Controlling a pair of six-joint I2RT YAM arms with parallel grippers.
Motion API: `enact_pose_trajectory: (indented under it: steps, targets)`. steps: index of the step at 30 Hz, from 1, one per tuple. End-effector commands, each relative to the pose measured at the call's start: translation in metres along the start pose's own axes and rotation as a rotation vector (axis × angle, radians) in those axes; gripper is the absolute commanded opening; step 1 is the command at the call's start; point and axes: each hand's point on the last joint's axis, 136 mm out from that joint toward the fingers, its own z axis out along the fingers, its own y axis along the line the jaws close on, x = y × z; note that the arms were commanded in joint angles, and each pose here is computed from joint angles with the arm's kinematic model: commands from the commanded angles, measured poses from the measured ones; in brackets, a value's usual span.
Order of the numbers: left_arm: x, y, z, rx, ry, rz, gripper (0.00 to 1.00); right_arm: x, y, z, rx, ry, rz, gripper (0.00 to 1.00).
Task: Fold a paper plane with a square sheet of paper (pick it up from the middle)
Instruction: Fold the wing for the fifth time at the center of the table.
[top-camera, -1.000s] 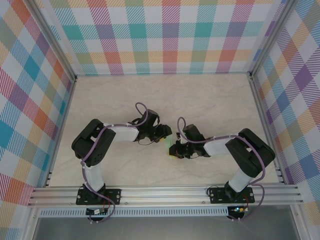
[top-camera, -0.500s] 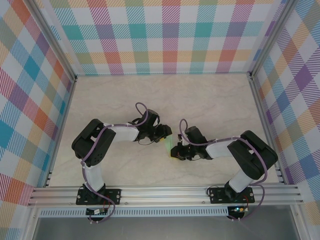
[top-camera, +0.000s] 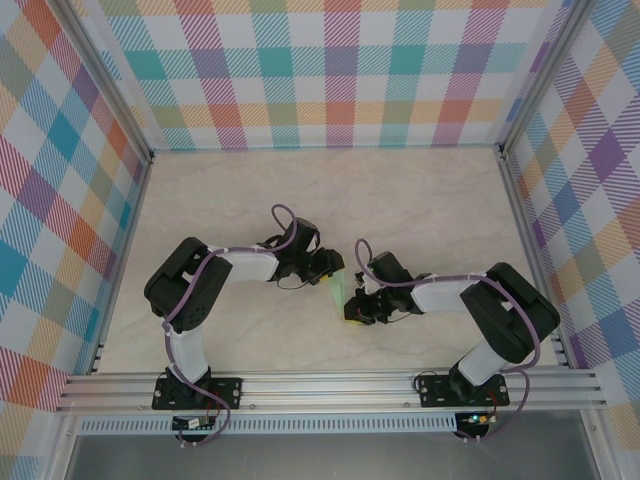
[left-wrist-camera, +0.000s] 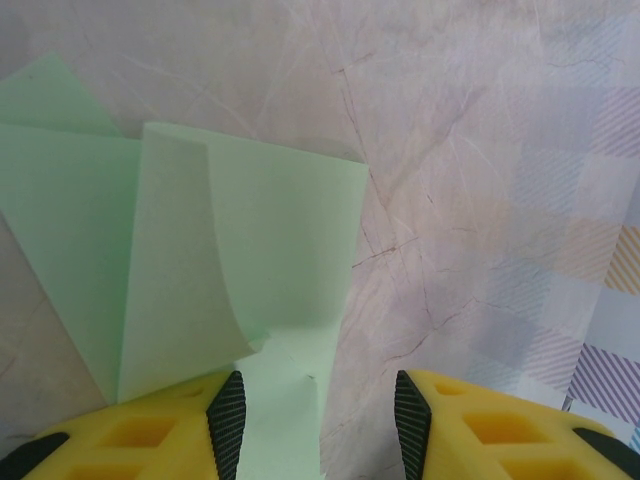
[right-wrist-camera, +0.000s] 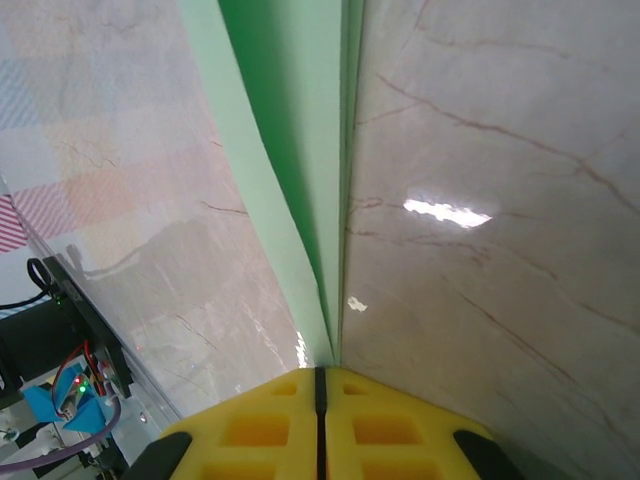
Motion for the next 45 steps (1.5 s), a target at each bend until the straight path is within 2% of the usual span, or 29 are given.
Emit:
enact_pose_trajectory:
  steps: [1, 7, 14, 17, 20, 24, 27, 35, 45]
  targets:
    - [0.023, 0.035, 0.014, -0.114, 0.073, -0.032, 0.47, 0.013, -0.007, -0.009, 0.058, 0.022, 0.025, 0.09]
    - [0.023, 0.036, 0.013, -0.113, 0.073, -0.033, 0.47, -0.028, 0.036, -0.03, -0.023, -0.16, -0.035, 0.12]
    - [0.024, 0.035, 0.014, -0.109, 0.078, -0.032, 0.47, -0.059, 0.055, -0.013, -0.119, -0.196, 0.026, 0.13]
    - [0.024, 0.034, 0.014, -0.106, 0.078, -0.03, 0.47, -0.066, 0.049, -0.008, -0.091, -0.212, 0.04, 0.14]
    - [0.023, 0.033, 0.013, -0.105, 0.074, -0.03, 0.47, -0.061, 0.037, 0.002, -0.056, -0.169, 0.058, 0.14]
    - [0.022, 0.032, 0.014, -0.104, 0.075, -0.03, 0.47, -0.04, 0.001, 0.02, 0.03, -0.072, 0.14, 0.12]
    - [0.022, 0.032, 0.014, -0.104, 0.074, -0.029, 0.47, -0.024, -0.023, 0.022, 0.092, -0.048, 0.182, 0.12]
    - [0.022, 0.035, 0.014, -0.113, 0.074, -0.031, 0.47, -0.009, -0.006, 0.009, 0.036, -0.01, 0.118, 0.13]
    - [0.022, 0.037, 0.013, -0.127, 0.072, -0.037, 0.47, 0.015, -0.023, 0.01, 0.133, 0.073, 0.107, 0.14]
